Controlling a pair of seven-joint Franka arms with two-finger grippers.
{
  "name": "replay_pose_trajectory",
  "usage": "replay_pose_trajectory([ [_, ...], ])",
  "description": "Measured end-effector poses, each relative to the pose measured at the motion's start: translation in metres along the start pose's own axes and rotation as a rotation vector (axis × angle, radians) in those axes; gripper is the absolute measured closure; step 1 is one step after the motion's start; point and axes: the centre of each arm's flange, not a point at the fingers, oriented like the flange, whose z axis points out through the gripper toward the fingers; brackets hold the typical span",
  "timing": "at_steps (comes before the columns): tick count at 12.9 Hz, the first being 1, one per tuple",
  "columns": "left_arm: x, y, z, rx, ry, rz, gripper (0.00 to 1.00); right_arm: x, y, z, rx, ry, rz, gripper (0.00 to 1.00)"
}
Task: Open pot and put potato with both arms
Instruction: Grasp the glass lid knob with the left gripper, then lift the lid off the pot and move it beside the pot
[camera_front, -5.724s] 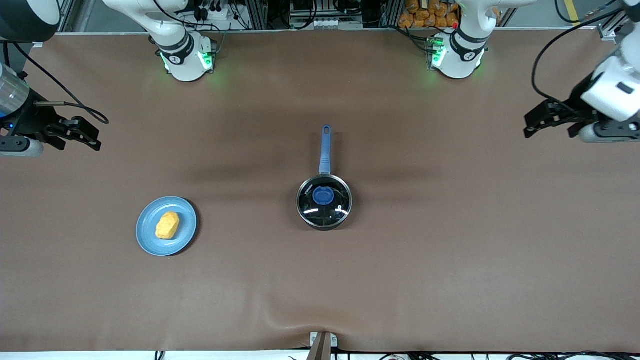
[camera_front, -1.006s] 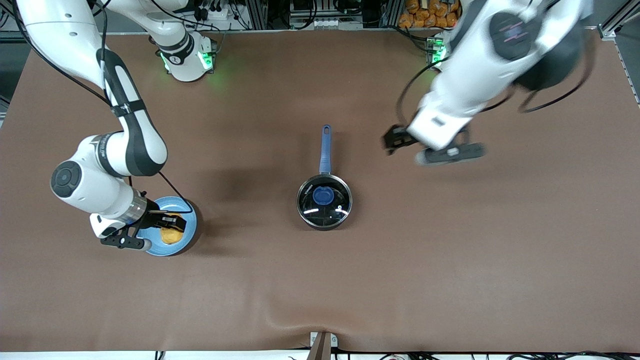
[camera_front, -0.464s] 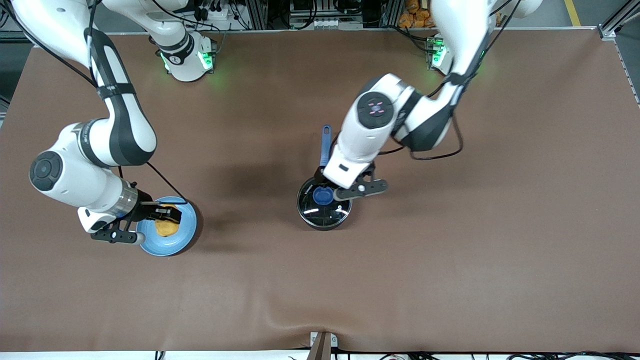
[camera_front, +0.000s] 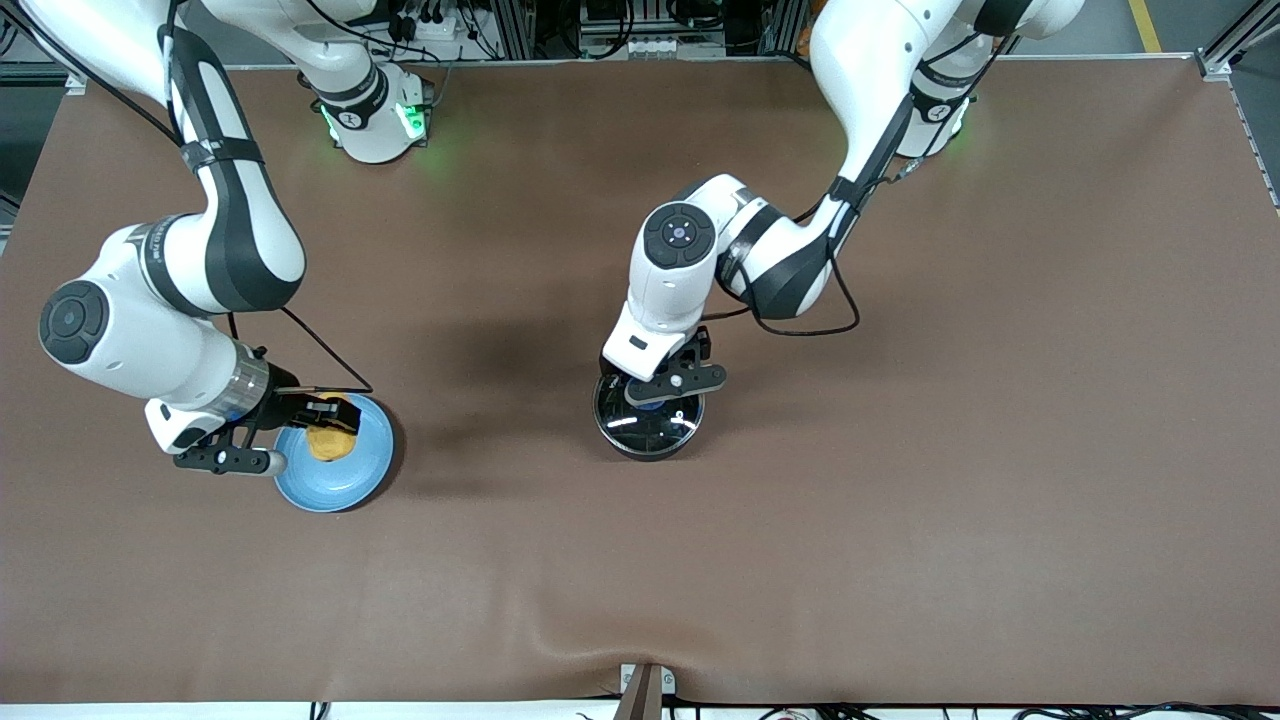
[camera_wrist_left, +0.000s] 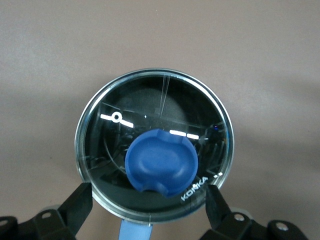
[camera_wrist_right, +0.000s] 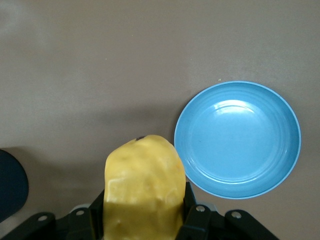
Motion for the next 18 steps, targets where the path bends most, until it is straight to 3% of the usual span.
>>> replay_pose_trajectory([
  [8, -0.003, 0.002, 0.039, 0.015, 0.038, -0.004, 0.0, 0.0, -0.001, 0.0, 0.0, -0.001, -0.002, 0.43],
  [11, -0.002, 0.006, 0.033, -0.001, 0.048, -0.021, 0.34, -0.001, -0.003, 0.0, 0.0, -0.001, -0.005, 0.43],
  [12, -0.002, 0.006, 0.033, 0.0, 0.048, -0.03, 0.4, -0.001, -0.005, 0.001, 0.001, -0.002, -0.007, 0.43],
  [18, 0.015, 0.007, 0.005, -0.035, 0.088, -0.067, 0.4, -0.002, -0.009, 0.001, 0.001, -0.003, -0.014, 0.43],
])
